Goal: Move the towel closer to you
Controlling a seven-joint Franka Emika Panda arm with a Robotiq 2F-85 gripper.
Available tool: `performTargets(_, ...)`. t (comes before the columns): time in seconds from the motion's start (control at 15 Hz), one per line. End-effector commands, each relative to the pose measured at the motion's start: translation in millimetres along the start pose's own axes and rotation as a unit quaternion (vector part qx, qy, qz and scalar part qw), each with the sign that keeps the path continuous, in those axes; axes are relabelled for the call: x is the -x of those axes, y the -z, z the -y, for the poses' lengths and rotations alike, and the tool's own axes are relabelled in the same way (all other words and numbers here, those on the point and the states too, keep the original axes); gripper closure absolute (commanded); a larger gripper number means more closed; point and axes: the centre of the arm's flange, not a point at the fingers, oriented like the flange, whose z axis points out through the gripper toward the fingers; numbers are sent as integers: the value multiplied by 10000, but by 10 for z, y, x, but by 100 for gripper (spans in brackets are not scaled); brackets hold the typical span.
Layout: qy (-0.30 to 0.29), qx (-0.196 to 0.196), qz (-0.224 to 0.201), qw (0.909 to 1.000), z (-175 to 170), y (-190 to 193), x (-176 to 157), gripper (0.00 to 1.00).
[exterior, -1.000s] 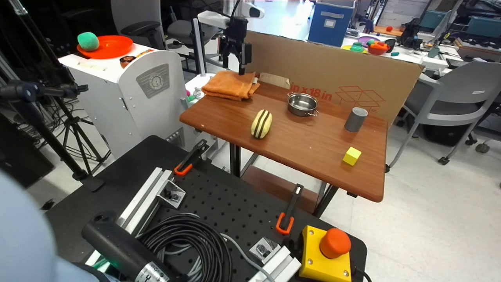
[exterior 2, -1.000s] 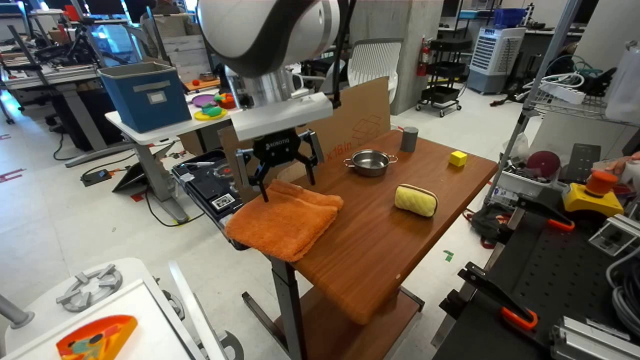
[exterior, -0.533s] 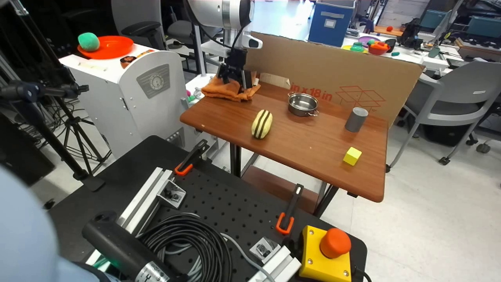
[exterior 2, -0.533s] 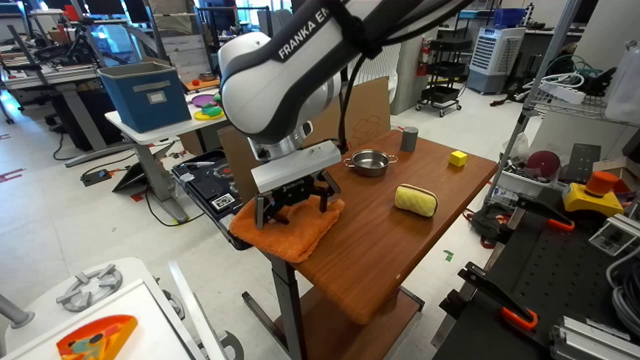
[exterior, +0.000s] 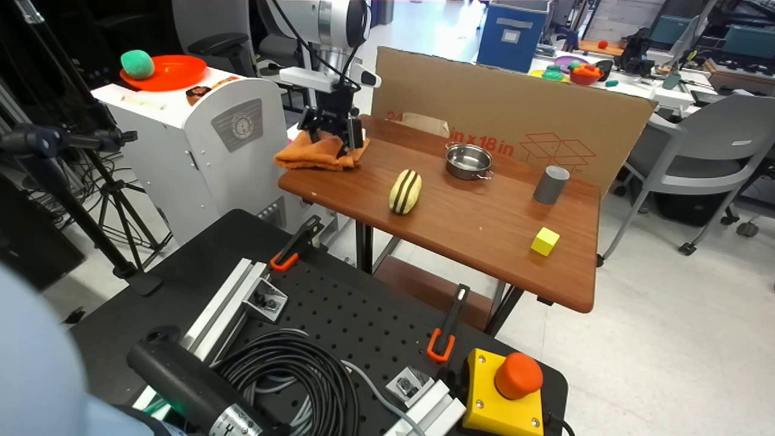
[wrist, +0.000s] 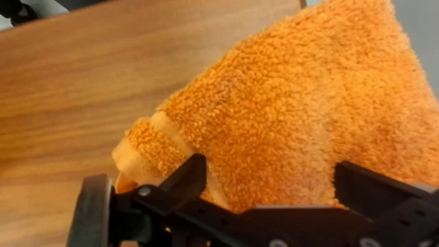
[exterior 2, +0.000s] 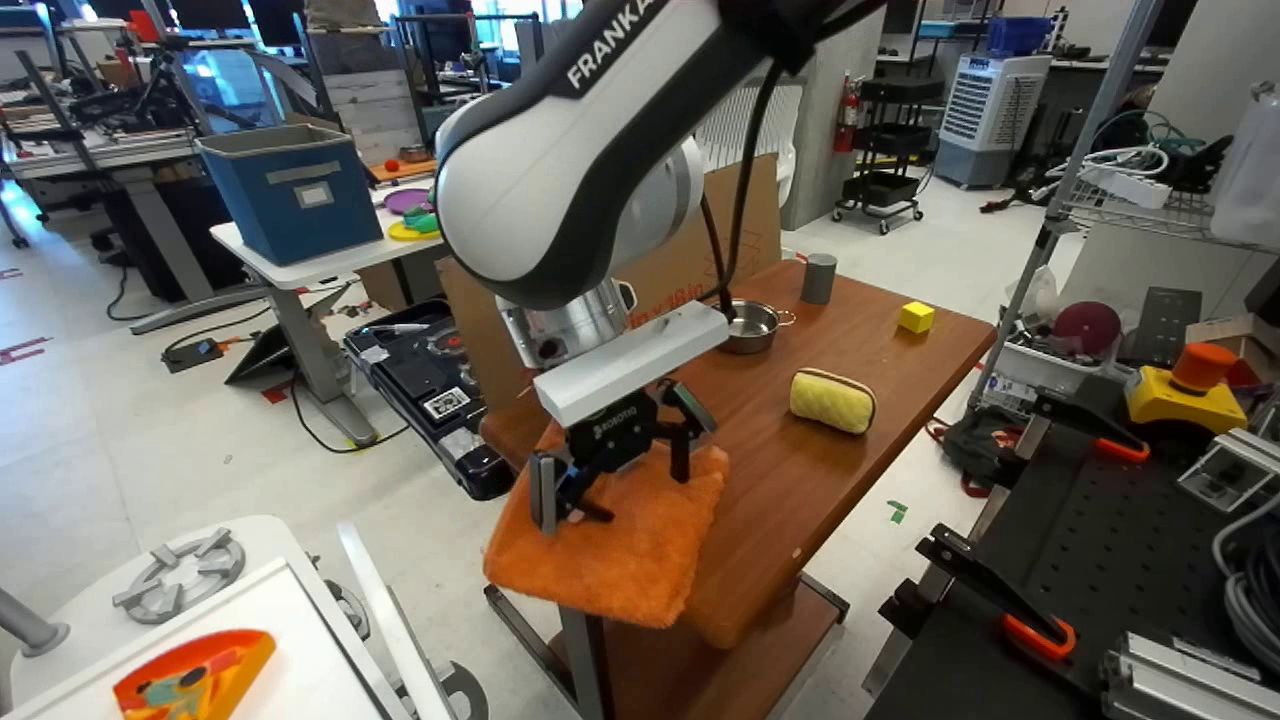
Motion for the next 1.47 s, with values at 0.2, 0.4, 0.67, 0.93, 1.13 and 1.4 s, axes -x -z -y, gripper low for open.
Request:
performTargets(0.2,248,459,630,9966,-416,-312,828,0)
performTargets(0.4,-22,600,419,9973,-723,-255,762,0)
performTargets(0.67,-326,672,37,9972,-1072,-95,593,0)
performTargets(0.93,21,364,125,9993,-886,165,862,0)
performTargets(1.13,71,334,173,9993,-755,152,782,0)
performTargets(1.4,280,193,161,9993,-608,375,1052,0)
